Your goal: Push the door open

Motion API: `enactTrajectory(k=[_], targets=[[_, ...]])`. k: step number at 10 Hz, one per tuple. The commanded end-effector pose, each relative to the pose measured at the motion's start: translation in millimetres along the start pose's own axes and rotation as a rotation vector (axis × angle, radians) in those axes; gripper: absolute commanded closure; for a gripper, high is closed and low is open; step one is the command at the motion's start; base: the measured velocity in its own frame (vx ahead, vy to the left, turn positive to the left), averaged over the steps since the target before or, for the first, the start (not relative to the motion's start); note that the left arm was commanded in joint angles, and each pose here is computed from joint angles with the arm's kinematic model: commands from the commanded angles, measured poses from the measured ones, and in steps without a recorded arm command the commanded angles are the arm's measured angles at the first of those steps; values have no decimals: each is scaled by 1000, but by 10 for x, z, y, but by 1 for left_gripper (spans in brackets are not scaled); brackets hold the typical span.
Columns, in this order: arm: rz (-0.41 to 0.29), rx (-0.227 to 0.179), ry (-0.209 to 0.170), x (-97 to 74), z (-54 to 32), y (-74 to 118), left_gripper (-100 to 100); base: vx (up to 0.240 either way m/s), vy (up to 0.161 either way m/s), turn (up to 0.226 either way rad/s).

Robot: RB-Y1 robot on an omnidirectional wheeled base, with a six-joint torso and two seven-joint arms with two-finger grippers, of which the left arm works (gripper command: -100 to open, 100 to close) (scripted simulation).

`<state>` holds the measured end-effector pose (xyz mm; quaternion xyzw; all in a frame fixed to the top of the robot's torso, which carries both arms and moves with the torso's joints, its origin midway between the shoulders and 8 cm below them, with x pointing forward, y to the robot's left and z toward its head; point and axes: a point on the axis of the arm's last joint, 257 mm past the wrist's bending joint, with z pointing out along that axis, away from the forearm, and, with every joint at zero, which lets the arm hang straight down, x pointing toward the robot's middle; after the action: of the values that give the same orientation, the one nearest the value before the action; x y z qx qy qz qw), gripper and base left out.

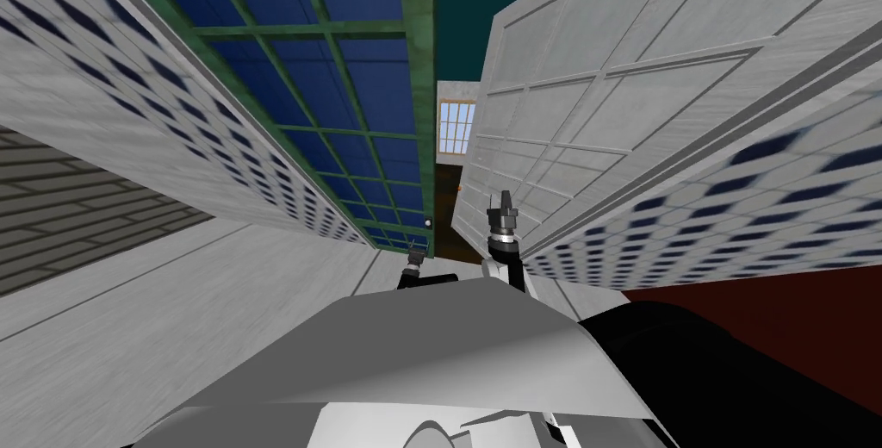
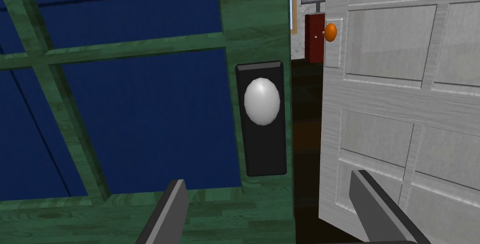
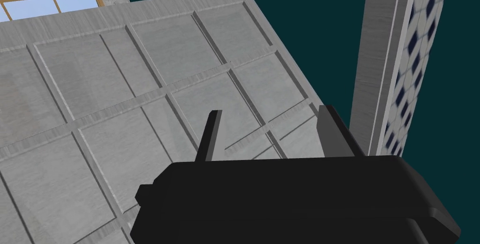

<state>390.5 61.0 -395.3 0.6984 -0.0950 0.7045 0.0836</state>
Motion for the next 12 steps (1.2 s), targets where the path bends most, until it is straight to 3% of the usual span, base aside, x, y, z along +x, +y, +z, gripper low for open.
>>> enactTrajectory(k=[1, 4, 8, 9, 10, 12], targets=[[28, 0, -10, -57, -34, -138, -100, 140, -44, -33], [46, 4, -18, -96, -43, -246, -100, 195, -59, -20], [13, 17, -12, -53, 29, -144, -100, 190, -41, -22], [22, 15, -13, -62, 9, -175, -100, 89, -19, 0], [22, 15, -13, -62, 9, -175, 100, -13, 0, -8], [22, 15, -13, -62, 9, -175, 100, -25, -10, -20]])
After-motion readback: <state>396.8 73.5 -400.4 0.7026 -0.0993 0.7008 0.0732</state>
